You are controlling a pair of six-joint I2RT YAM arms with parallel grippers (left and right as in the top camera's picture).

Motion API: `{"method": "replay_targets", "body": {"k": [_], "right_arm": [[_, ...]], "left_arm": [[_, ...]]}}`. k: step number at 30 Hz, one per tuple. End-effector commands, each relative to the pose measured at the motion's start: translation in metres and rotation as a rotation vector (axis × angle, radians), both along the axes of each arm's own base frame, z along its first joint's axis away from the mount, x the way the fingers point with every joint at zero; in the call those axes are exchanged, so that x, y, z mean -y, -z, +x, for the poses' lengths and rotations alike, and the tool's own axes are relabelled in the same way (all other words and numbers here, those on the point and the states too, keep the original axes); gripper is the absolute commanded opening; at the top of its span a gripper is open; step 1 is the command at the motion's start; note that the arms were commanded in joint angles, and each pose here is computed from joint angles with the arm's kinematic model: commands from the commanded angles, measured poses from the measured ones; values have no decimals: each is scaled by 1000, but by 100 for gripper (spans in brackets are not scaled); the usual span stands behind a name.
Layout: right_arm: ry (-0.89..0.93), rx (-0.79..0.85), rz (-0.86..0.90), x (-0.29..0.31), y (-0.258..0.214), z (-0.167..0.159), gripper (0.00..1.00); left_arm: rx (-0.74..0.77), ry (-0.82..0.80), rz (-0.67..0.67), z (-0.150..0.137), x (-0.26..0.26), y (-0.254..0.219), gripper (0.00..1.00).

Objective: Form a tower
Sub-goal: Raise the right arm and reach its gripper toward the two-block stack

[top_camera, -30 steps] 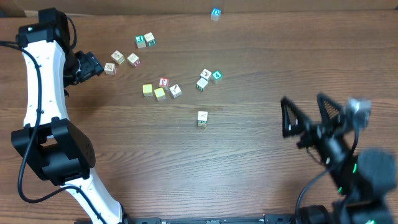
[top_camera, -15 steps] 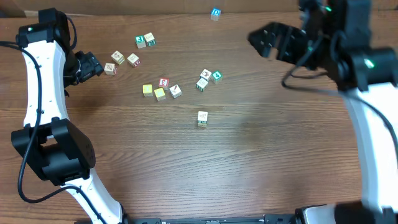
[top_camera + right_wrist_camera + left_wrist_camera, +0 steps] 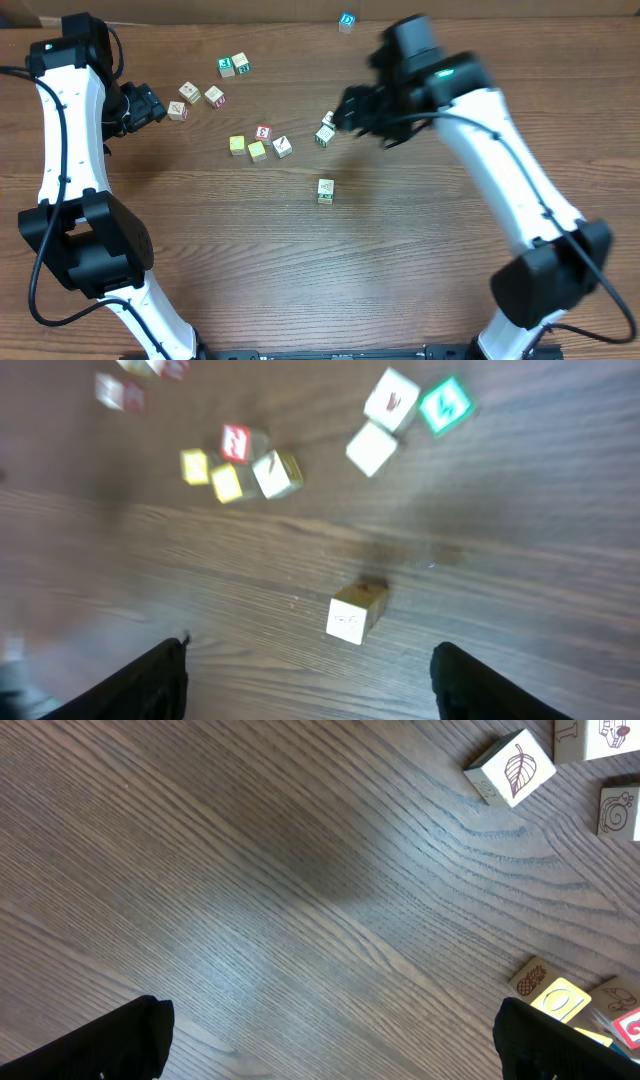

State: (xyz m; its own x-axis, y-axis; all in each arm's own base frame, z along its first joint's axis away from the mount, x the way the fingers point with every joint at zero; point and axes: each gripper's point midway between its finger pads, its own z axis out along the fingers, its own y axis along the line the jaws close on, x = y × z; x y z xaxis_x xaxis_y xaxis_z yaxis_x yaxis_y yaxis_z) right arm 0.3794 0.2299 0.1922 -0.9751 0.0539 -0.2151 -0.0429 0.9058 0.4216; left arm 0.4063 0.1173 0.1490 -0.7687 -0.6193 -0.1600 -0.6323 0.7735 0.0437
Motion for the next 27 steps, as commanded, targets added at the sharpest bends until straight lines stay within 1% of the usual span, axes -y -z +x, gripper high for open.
{"method": "replay_targets", "body": {"k": [1,5,9,12,19,27], "right_arm": [[88,37,-152,-4,16,8,78],[49,-13,-207,-31,50,-5,82],[80,-44,-293,-36,81,-7,83],[77,-77,-315,-39,100,-9,83],[75,-134,-358,-37,133,-13,83],[70,-174,-350,-36,156,-24,82]], "left_arm": [[29,7,5,3,1,-10,100],[29,7,5,3,1,-10,99],[29,7,5,3,1,-10,99],[29,7,5,3,1,-10,100],[29,7,5,3,1,-10,99],[29,7,5,3,1,-10,100]]}}
